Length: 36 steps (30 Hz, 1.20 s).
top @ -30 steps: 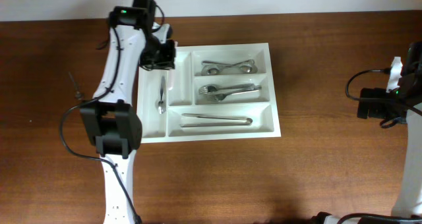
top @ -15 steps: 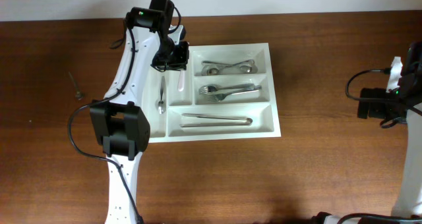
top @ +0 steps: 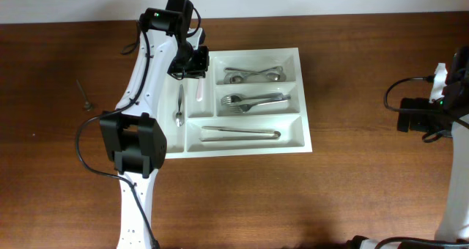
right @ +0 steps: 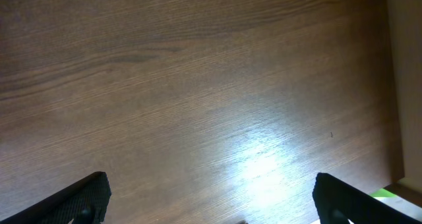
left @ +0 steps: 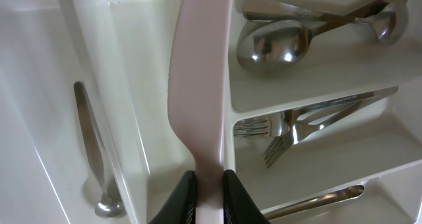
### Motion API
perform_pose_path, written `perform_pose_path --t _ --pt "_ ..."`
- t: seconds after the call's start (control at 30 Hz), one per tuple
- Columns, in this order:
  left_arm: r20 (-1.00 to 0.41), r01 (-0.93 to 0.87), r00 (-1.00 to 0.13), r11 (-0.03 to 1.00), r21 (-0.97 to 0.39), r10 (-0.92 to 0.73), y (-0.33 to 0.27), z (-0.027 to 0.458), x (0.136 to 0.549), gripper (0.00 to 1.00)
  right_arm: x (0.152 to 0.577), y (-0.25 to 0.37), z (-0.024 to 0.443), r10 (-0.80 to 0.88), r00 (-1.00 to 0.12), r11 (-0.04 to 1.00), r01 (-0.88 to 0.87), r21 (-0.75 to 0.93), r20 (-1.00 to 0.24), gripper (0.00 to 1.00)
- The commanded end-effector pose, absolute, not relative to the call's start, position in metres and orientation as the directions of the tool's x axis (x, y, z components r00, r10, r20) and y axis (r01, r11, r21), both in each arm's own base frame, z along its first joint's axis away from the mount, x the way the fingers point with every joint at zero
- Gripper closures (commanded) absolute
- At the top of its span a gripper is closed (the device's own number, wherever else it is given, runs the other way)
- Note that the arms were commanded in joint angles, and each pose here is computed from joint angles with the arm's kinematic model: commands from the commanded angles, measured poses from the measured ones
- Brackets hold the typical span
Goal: Pack container
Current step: 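Carry the knife over the tray's left compartment and lower it in, then open the left gripper to release the knife and retract left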
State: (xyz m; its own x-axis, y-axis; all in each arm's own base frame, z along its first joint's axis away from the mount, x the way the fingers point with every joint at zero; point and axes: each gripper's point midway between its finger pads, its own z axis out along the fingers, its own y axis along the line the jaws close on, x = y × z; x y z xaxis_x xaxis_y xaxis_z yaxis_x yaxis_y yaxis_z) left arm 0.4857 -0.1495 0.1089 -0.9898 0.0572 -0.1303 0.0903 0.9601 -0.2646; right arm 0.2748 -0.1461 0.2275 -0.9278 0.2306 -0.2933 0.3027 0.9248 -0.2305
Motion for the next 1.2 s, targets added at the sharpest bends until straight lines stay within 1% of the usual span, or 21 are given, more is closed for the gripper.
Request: perform_pose_path --t 0.0,0.1,0.2,0.4,0.8,1.17 --pt "-0.138 0.083 -0.989 0.965 -0.251 0.049 -0.148 0.108 0.489 0.87 0.271 -0.149 0.234 0.240 -0.919 0.915 0.321 -0.243 -0.312 0.01" --pt "-0.142 0.079 -0.989 0.972 -0.223 0.048 -0.143 0.107 0.490 0.84 0.271 -0.149 0.234 0.240 -0.919 0.915 0.321 -0.243 -0.312 0.01" --pt "-0.144 0.078 -0.989 0.973 -0.217 0.047 -0.142 0.107 0.490 0.84 0.271 -0.149 0.234 0.240 -0.919 0.915 0.321 -0.243 -0.312 0.01" --pt "-0.148 0.077 -0.988 0.976 -0.204 0.047 -0.141 0.105 0.492 0.84 0.271 -0.149 0.234 0.240 -0.919 0.915 0.321 -0.243 -0.312 0.01" --pt "-0.074 0.066 -0.996 0.981 -0.182 0.053 -0.140 0.073 0.488 0.84 0.271 -0.149 0.234 0.240 -0.919 0.915 0.322 -0.243 -0.312 0.01" --pt "-0.101 0.071 -0.993 0.980 -0.185 0.052 -0.141 0.071 0.495 0.83 0.271 -0.149 0.234 0.240 -0.919 0.915 0.322 -0.243 -0.312 0.01"
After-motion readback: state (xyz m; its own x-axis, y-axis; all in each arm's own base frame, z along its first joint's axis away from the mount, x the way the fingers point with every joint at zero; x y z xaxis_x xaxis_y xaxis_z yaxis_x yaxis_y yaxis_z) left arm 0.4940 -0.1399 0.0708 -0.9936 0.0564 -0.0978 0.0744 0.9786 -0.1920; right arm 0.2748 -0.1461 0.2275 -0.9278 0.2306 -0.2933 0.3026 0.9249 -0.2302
